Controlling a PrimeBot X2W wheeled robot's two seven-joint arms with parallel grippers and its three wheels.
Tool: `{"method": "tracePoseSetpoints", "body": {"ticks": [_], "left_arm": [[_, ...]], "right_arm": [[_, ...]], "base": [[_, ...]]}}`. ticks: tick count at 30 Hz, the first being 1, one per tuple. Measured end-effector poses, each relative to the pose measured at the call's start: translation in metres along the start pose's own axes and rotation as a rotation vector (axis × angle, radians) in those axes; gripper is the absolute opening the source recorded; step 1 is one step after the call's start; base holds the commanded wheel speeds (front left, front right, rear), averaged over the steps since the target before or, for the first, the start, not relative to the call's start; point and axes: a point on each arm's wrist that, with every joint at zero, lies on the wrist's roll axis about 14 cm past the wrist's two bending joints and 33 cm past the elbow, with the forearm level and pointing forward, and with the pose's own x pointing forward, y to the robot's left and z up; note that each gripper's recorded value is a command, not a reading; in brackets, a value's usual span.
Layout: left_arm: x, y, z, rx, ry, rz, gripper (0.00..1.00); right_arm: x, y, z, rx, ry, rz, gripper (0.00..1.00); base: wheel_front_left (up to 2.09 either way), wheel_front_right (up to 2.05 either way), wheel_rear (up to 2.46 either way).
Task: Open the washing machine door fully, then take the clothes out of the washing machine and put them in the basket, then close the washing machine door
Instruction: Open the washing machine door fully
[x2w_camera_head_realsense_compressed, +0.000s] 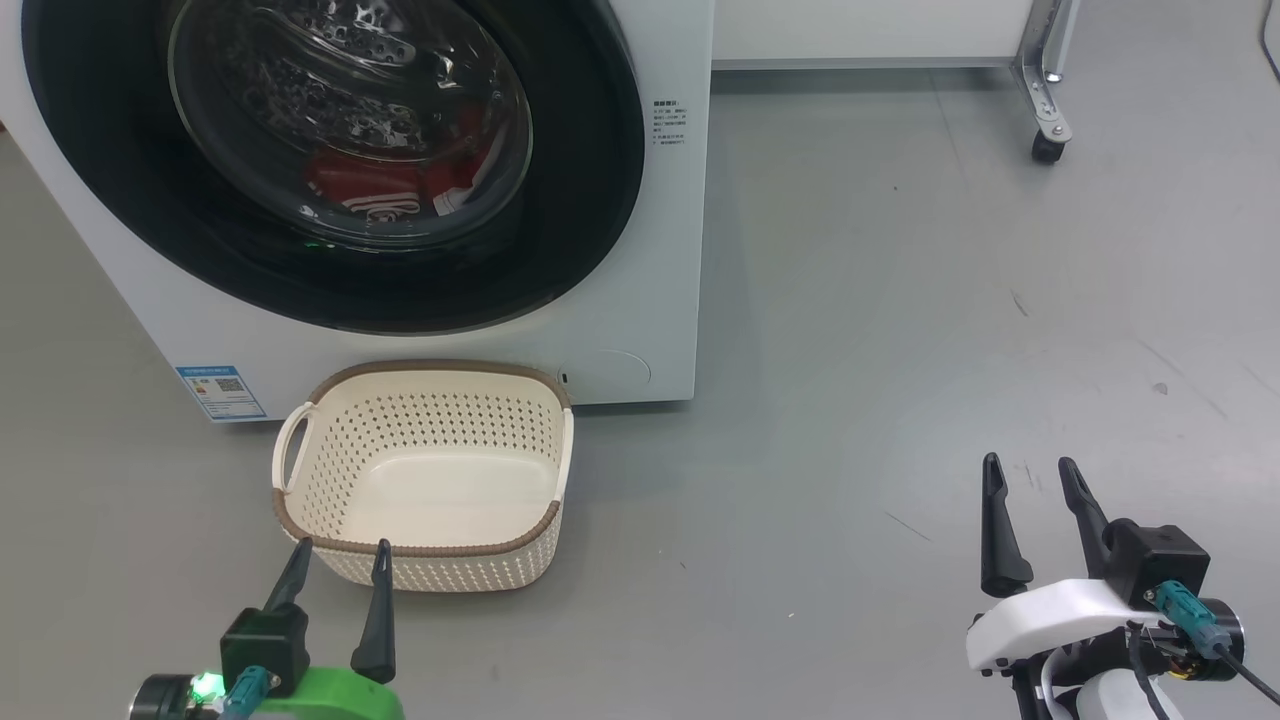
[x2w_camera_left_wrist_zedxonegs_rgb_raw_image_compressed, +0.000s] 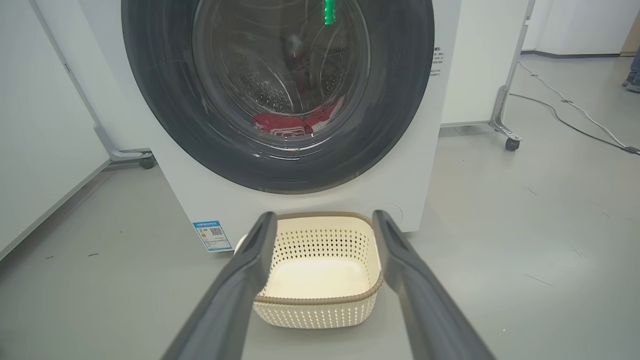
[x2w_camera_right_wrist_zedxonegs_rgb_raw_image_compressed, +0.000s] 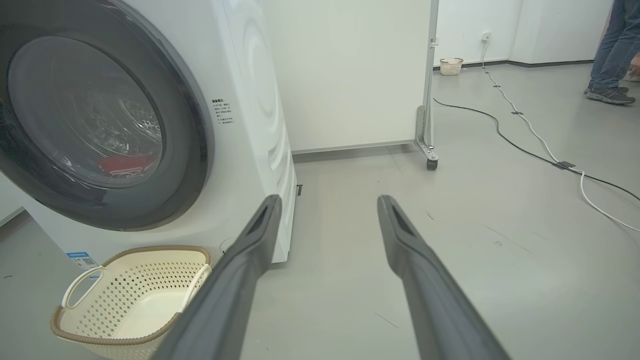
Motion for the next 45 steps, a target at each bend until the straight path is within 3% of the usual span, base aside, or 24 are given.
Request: {"method": "tracePoseSetpoints", "body": {"ticks": [11,12,14,22,30,39,45], "left_arm": [[0.002,0.000,-0.006,-0.001,0.019,-0.001,1.00],[0.003,0.000,-0.006,-0.001,0.021,-0.001,1.00],[0.006,-0.001,-0.006,-0.001,0.020,-0.003,1.00],[0.015,-0.003,-0.011,-0.002,0.038,-0.012,1.00],[0.032,-0.006,-0.012,-0.003,0.041,-0.029,1.00],[0.049,-0.001,-0.017,-0.019,0.054,-0.021,1.00],[0.065,0.001,-0.015,-0.039,0.042,-0.019,1.00]], "right_arm": [[0.004,0.000,-0.004,0.001,0.010,0.004,1.00],[0.005,0.001,-0.004,0.003,0.010,0.006,0.74],[0.009,0.003,-0.003,0.036,0.009,0.013,0.00],[0.029,0.013,0.003,0.080,-0.012,0.057,0.00],[0.062,0.014,0.013,0.214,-0.033,0.076,0.00],[0.114,0.002,0.029,0.480,-0.045,0.044,0.00],[0.155,0.010,0.043,0.652,-0.041,0.091,0.00]], "base": [[0.00,0.00,0.00],[0.00,0.00,0.00],[0.00,0.00,0.00],[0.00,0.00,0.00],[0.00,0.00,0.00],[0.00,0.00,0.00],[0.00,0.00,0.00]]}}
